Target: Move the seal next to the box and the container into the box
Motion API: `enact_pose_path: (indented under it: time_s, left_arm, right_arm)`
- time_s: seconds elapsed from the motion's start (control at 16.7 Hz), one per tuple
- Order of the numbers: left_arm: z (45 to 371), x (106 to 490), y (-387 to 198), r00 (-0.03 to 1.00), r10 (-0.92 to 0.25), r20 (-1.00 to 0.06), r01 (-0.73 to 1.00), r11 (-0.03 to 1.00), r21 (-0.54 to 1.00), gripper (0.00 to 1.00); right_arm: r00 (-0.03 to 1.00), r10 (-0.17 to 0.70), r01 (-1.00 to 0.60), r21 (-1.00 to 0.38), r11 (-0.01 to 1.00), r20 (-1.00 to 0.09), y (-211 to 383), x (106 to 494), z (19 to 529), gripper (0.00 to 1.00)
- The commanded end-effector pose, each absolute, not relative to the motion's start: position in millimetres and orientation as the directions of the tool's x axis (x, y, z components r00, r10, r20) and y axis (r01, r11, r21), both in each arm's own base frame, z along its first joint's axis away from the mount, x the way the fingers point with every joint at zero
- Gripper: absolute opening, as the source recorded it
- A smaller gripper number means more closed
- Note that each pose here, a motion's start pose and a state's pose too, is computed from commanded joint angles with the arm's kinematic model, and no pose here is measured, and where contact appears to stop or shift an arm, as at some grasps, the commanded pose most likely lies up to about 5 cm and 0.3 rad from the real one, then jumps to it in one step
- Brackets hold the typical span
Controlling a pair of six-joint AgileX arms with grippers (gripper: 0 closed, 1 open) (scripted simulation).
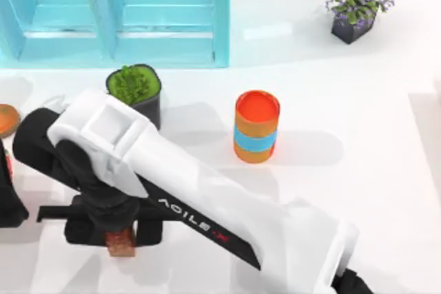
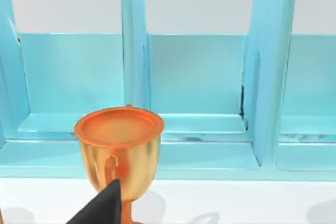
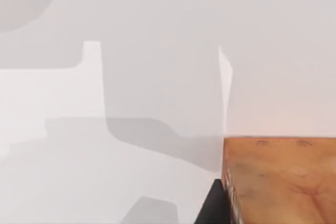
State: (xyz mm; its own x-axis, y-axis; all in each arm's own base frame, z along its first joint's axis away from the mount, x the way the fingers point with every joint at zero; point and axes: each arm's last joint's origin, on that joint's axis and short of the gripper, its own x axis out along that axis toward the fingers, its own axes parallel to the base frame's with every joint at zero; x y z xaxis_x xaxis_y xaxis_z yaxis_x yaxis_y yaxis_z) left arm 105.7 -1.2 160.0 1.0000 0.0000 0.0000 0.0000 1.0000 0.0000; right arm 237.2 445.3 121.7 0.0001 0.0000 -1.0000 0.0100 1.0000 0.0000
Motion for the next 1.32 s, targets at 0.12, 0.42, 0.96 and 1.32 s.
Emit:
enact_pose_path:
  time_s: [0.12, 0.42, 0.96, 1.32]
  left_arm:
    - [160, 106, -1, 1.000, 0.000, 0.000, 0.000, 1.000, 0.000, 1.00]
    - [160, 106, -1, 1.000, 0.000, 0.000, 0.000, 1.000, 0.000, 1.00]
    - [160, 106, -1, 1.000, 0.000, 0.000, 0.000, 1.000, 0.000, 1.00]
    - [160, 106, -1, 1.000, 0.000, 0.000, 0.000, 1.000, 0.000, 1.00]
  right_arm:
    - [0.000, 0.000, 0.010, 0.000, 1.000, -1.000, 445, 237, 122, 0.00]
    - [0.019, 0.055, 0.000, 0.055, 0.999, -0.998, 453, 234, 124, 0.00]
    - [0.023, 0.059, -0.010, 0.059, 0.998, -0.998, 457, 249, 161, 0.00]
    - [0.024, 0.059, -0.008, 0.059, 0.998, -0.998, 434, 256, 199, 0.00]
